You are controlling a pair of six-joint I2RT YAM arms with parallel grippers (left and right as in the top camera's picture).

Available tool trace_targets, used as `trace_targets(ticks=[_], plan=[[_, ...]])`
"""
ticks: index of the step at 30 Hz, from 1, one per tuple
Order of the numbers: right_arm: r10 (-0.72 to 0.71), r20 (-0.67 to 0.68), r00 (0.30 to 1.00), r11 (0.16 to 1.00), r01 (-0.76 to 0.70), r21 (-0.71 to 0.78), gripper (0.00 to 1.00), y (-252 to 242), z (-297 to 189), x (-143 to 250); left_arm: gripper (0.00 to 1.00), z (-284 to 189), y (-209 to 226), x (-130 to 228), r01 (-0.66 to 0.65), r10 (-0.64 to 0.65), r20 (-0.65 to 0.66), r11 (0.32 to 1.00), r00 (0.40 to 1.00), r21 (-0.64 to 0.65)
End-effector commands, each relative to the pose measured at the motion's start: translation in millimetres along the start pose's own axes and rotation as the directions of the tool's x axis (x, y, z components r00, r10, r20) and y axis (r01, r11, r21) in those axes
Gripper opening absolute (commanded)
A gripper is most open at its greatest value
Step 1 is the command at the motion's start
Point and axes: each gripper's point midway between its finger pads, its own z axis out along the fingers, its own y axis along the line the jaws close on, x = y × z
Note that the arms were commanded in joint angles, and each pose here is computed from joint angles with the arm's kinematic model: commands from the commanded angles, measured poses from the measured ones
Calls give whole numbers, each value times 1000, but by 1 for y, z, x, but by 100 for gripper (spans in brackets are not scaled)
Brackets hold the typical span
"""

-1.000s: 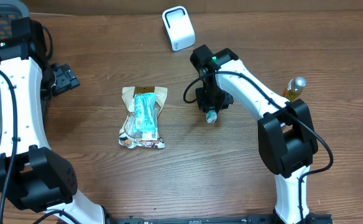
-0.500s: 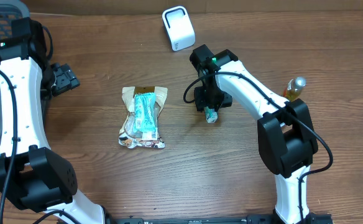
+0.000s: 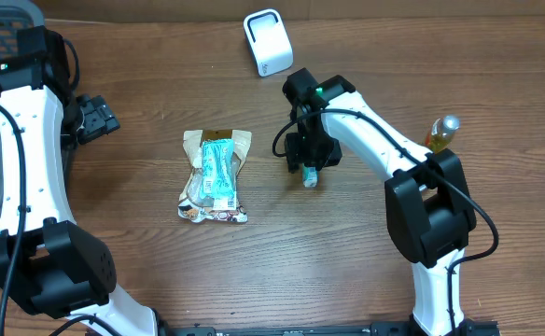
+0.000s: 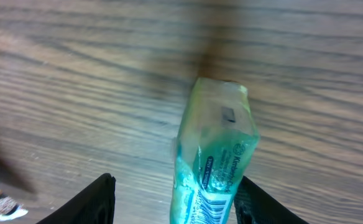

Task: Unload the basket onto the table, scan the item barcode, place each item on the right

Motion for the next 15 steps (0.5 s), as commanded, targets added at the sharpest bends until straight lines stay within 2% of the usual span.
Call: trace_targets(ticks=[1, 15], plan=[[-35, 15, 999, 999, 36, -31, 57, 18, -9, 6, 100, -1, 0, -5, -18, 19, 12, 1000, 1000, -9], [-122, 58, 991, 991, 125, -48, 57, 54, -5, 9, 99, -1, 0, -5, -18, 19, 12, 1000, 1000, -9]])
